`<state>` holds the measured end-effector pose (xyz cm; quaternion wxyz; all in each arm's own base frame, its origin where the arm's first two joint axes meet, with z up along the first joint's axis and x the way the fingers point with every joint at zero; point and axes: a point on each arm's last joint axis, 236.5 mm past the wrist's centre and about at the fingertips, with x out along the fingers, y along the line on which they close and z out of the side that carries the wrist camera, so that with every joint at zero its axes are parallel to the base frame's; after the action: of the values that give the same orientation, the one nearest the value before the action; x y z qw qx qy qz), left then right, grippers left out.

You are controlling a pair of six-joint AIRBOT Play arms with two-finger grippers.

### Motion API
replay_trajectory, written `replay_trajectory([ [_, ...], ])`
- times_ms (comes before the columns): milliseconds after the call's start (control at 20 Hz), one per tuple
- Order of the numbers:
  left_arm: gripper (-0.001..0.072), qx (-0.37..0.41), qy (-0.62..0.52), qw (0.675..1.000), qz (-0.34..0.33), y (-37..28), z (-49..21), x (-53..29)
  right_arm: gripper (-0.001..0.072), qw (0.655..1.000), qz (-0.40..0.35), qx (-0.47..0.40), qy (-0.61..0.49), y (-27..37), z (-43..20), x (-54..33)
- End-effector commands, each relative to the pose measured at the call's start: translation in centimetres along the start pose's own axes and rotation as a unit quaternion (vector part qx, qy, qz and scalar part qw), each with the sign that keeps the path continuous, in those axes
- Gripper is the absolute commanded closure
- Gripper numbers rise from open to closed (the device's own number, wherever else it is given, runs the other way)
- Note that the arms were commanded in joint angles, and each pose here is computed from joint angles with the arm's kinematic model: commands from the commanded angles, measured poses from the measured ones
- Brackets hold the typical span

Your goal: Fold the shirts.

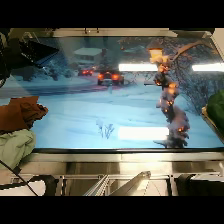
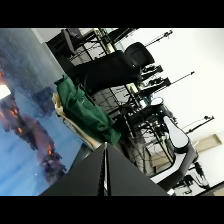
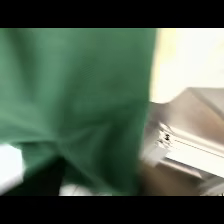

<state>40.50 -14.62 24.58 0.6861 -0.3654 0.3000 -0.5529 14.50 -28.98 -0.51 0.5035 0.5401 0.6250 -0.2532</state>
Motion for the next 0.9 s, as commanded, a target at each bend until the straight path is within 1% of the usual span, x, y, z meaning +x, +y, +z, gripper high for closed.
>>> replay_trajectory([
  [0,0.0694,0.002,0.001,1.000,-0.001,0.0,-0.1,0.0,0.0211,0.999,-0.028,0.012,0.028,-1.7,-0.9,1.5],
  [50,0.0694,0.002,0.001,1.000,-0.001,0.0,0.0,0.0,0.0314,0.999,-0.028,0.012,0.028,-1.7,-0.9,1.4],
  [100,0.0694,0.002,0.001,1.000,-0.001,0.0,-0.1,0.0,0.0359,0.999,-0.027,0.012,0.027,-1.6,-1.0,1.3],
  [150,0.0694,0.001,0.001,1.000,-0.001,0.0,-0.1,0.0,0.0347,1.000,-0.017,0.009,0.025,-1.1,-1.0,1.2],
  [300,0.0694,0.001,0.007,1.000,-0.005,-0.2,-0.3,0.0,0.0347,0.999,0.042,-0.012,0.007,2.0,-1.2,0.2],
  [400,0.0694,0.000,0.014,1.000,-0.011,-0.5,-0.7,0.0,0.0347,0.996,0.082,-0.036,-0.020,4.4,-1.4,-1.6],
  [500,0.0695,0.000,0.018,1.000,-0.014,-0.7,-0.9,0.0,0.0345,0.991,0.106,-0.058,-0.051,6.1,-2.1,-3.6],
  [550,0.0695,0.000,0.017,1.000,-0.014,-0.6,-0.8,-0.1,0.0324,0.990,0.105,-0.065,-0.067,6.4,-2.6,-4.4],
  [650,0.0695,0.001,0.015,1.000,-0.014,-0.7,-0.7,0.0,0.0100,0.987,0.109,-0.069,-0.096,7.2,-3.8,-6.1],
  [700,0.0695,0.003,0.015,1.000,-0.014,-0.7,-0.7,-0.1,0.0071,0.983,0.128,-0.082,-0.107,8.5,-4.5,-7.0],
  [750,0.0695,0.005,0.014,1.000,-0.013,-0.7,-0.6,-0.3,0.0073,0.977,0.157,-0.092,-0.113,10.3,-5.4,-7.8],
  [800,0.0695,0.015,0.012,1.000,-0.010,-0.9,-0.3,-0.5,0.0083,0.967,0.190,-0.119,-0.118,12.7,-6.5,-8.7],
  [850,0.0697,0.033,0.011,0.999,-0.008,-1.3,0.1,-0.9,0.0370,0.953,0.226,-0.156,-0.127,15.5,-7.8,-9.8],
])
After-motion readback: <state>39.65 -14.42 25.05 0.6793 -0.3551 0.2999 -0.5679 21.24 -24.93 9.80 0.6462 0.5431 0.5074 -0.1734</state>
